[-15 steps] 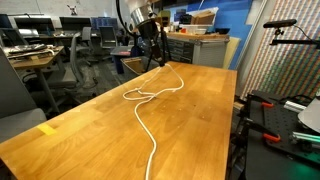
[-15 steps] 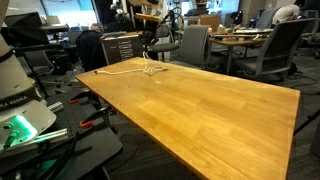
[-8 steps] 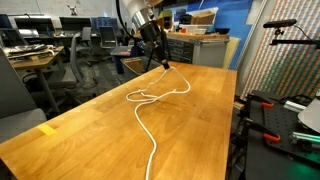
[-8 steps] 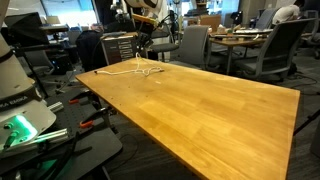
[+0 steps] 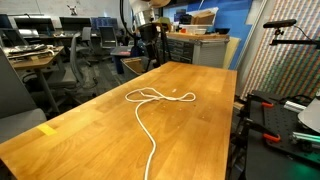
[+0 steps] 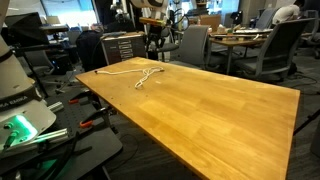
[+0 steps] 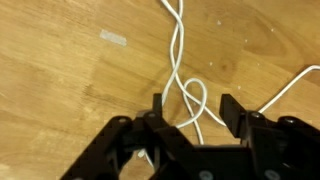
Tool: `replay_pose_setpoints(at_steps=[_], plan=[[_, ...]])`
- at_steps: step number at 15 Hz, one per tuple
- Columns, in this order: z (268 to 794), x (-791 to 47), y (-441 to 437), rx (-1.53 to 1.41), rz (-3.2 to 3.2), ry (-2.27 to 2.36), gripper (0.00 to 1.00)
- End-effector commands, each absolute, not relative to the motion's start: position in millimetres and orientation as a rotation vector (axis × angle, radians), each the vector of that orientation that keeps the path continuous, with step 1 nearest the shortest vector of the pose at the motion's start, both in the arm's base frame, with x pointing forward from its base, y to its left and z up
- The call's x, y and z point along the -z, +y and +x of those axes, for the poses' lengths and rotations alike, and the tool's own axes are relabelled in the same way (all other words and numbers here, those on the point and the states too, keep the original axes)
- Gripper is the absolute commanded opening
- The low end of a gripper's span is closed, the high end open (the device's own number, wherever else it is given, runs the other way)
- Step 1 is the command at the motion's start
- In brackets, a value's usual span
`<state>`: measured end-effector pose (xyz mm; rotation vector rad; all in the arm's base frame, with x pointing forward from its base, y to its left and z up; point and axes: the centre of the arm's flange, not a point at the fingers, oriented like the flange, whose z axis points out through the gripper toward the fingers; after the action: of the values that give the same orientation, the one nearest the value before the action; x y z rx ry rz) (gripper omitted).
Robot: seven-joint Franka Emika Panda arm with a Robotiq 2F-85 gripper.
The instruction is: Use the string from the table and make a knot
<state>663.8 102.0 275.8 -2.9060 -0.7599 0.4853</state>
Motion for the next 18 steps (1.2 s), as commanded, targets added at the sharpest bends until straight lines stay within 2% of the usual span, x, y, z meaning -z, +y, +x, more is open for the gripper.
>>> replay_pose_setpoints(at_steps=[1, 3, 4, 7, 8, 10, 17, 18], plan=[[663, -274, 103, -0.49, -2.904, -0.761, 0.95], [668, -268, 98, -0.467, -2.947, -0.645, 0.95], [676, -259, 96, -0.421, -2.935, -0.631, 1.0], [701, -239, 79, -0.349, -2.867, -0.583, 1.0], [679, -247, 89, -0.392, -2.915, -0.623, 1.0], [685, -234, 78, -0.39, -2.897, -0.583, 1.0], [730, -207, 84, -0.109, -3.09, -0.163, 1.0], [712, -210, 75, -0.15, -3.048, -0.236, 1.0]])
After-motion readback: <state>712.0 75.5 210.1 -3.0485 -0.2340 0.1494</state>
